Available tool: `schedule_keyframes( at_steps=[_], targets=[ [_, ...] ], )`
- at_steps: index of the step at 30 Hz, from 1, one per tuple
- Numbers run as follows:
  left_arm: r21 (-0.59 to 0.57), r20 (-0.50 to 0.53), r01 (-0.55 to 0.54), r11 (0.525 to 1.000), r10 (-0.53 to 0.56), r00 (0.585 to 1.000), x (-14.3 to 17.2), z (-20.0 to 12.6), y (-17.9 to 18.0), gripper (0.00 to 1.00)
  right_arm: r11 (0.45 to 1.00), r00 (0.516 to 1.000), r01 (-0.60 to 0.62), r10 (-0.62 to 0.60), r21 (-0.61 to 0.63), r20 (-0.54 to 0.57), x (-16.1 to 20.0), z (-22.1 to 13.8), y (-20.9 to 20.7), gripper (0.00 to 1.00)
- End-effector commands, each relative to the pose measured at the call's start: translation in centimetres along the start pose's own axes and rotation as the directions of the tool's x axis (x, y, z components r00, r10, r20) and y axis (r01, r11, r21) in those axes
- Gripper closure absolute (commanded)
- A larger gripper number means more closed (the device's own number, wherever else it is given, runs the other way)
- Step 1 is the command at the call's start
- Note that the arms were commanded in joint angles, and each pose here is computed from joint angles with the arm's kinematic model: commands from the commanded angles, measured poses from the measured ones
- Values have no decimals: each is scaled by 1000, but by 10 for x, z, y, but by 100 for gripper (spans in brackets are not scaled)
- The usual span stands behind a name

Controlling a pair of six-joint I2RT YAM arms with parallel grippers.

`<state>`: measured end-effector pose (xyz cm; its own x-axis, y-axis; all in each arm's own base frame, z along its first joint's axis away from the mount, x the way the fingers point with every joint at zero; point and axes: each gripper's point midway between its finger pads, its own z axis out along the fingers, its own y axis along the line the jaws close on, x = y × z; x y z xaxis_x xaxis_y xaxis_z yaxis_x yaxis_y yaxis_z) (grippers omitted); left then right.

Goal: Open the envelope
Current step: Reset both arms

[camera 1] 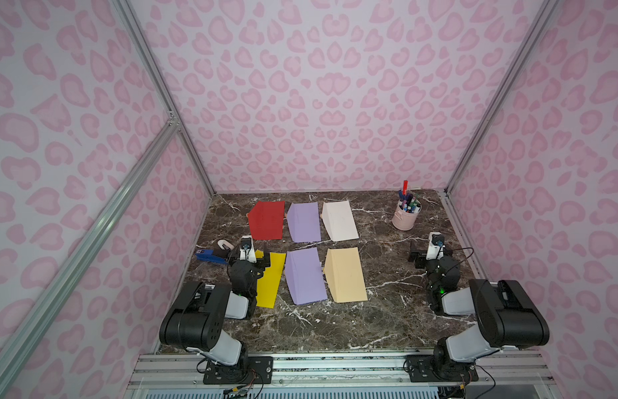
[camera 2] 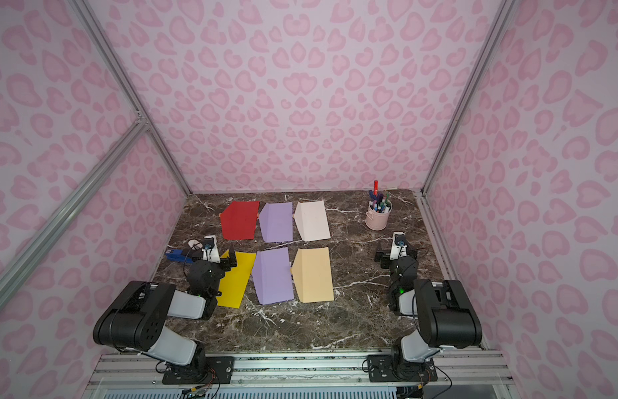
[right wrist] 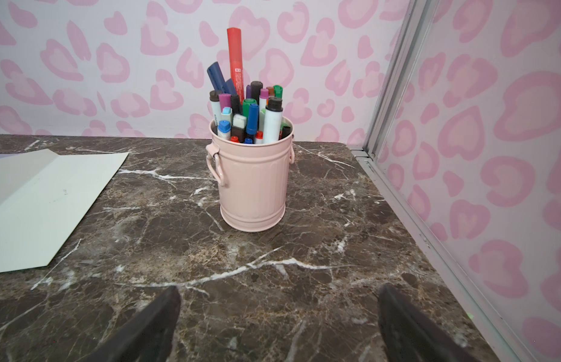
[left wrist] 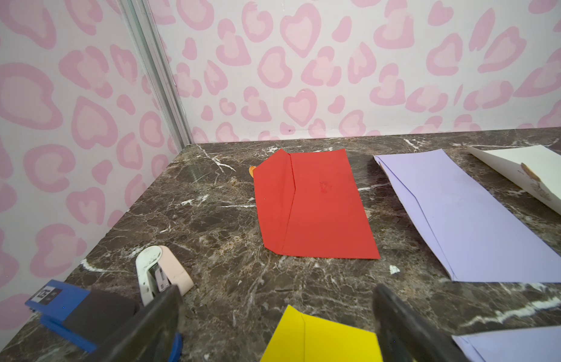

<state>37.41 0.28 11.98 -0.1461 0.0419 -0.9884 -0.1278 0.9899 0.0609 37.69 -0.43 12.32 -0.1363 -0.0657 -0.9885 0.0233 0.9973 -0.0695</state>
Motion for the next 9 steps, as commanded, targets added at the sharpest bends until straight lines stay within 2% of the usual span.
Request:
schedule_keyframes(
  at_steps=[1, 9],
  targets=[
    [2, 24, 9, 1000, -9, 1000, -7, 1, 0, 4, 1000, 1000, -4, 4, -10, 11, -4, 1, 2, 2],
    [5, 18, 10, 1000, -10, 1000, -6, 2, 0, 4, 1000, 1000, -4, 4, -9, 11, -4, 1, 1, 0]
  ],
)
